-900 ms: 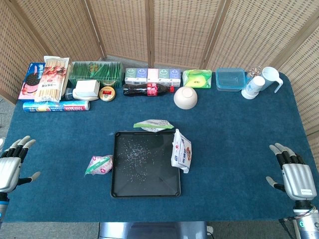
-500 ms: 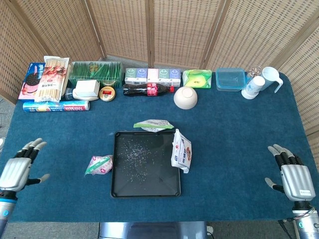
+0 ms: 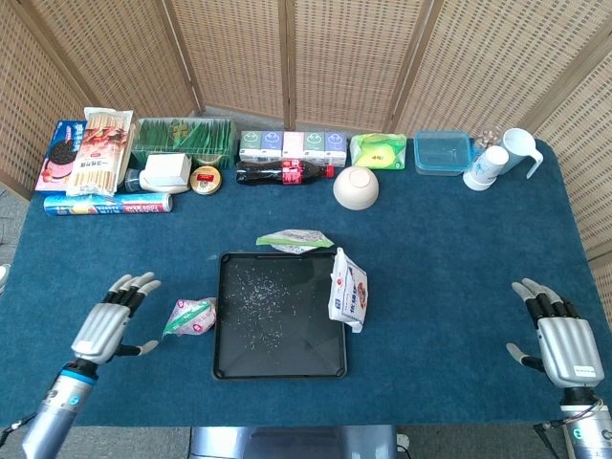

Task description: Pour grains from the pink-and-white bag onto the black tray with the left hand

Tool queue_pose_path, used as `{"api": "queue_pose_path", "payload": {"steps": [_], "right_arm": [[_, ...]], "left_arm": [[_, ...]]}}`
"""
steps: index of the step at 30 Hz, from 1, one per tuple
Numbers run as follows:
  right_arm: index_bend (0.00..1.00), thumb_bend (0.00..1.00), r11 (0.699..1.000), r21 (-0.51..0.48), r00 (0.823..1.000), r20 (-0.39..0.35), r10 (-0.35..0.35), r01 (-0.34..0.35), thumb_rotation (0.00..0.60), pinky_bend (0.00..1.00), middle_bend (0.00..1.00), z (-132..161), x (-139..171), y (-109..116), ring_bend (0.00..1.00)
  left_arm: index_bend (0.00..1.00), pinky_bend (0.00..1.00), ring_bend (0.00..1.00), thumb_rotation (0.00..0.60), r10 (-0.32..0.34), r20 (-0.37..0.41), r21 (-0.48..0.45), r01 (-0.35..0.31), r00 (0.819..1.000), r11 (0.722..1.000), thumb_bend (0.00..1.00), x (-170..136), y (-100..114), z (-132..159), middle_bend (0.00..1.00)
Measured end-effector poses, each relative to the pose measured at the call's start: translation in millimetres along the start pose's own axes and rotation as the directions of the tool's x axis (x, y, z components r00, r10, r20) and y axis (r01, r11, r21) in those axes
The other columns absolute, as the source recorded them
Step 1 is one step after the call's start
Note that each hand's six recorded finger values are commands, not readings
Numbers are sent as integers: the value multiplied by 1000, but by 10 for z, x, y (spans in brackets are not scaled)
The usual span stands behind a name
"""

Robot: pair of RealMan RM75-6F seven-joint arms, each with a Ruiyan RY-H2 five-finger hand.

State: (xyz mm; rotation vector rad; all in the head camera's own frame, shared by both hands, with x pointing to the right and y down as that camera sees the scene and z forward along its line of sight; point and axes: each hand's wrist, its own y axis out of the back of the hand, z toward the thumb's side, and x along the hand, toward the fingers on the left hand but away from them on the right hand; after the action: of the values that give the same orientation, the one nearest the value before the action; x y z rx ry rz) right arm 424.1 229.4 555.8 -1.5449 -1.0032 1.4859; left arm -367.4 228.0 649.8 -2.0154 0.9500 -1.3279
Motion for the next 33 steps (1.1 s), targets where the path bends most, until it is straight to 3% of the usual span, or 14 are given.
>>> {"api": "queue_pose_path", "payload": {"steps": [9, 14, 21, 25, 29, 33], "right_arm": [[137, 0, 1000, -4, 1000, 0, 4, -4, 600, 211, 126, -6, 2, 0, 166], [137, 0, 1000, -8, 1000, 2, 8, -8, 600, 212, 126, -13, -5, -10, 166], [137, 0, 1000, -12, 1000, 7, 12, -12, 600, 211, 126, -27, -18, -18, 166], [137, 0, 1000, -17, 1000, 10, 13, -13, 600, 212, 126, -39, -20, -14, 166], [137, 0, 1000, -29, 1000, 24, 1, 0, 600, 211, 126, -81, -20, 30, 166], [137, 0, 999, -45, 999, 38, -7, 9, 600, 211, 126, -126, -26, 71, 166]], "left_arm": [[27, 46, 20, 600, -39, -3, -101, 39, 999, 994, 0, 190, -223, 251, 30], [29, 49, 21, 600, -44, -6, -121, 43, 999, 992, 12, 245, -275, 322, 30], [115, 92, 33, 600, -47, -58, -111, 40, 997, 993, 76, 332, -384, 341, 31], [182, 146, 103, 600, -34, -78, -95, 26, 996, 995, 99, 377, -401, 359, 85], [343, 274, 218, 600, -2, -84, -77, -5, 996, 997, 126, 439, -404, 420, 215], [469, 332, 306, 600, 11, -91, -34, -14, 996, 999, 139, 480, -434, 451, 320]]}}
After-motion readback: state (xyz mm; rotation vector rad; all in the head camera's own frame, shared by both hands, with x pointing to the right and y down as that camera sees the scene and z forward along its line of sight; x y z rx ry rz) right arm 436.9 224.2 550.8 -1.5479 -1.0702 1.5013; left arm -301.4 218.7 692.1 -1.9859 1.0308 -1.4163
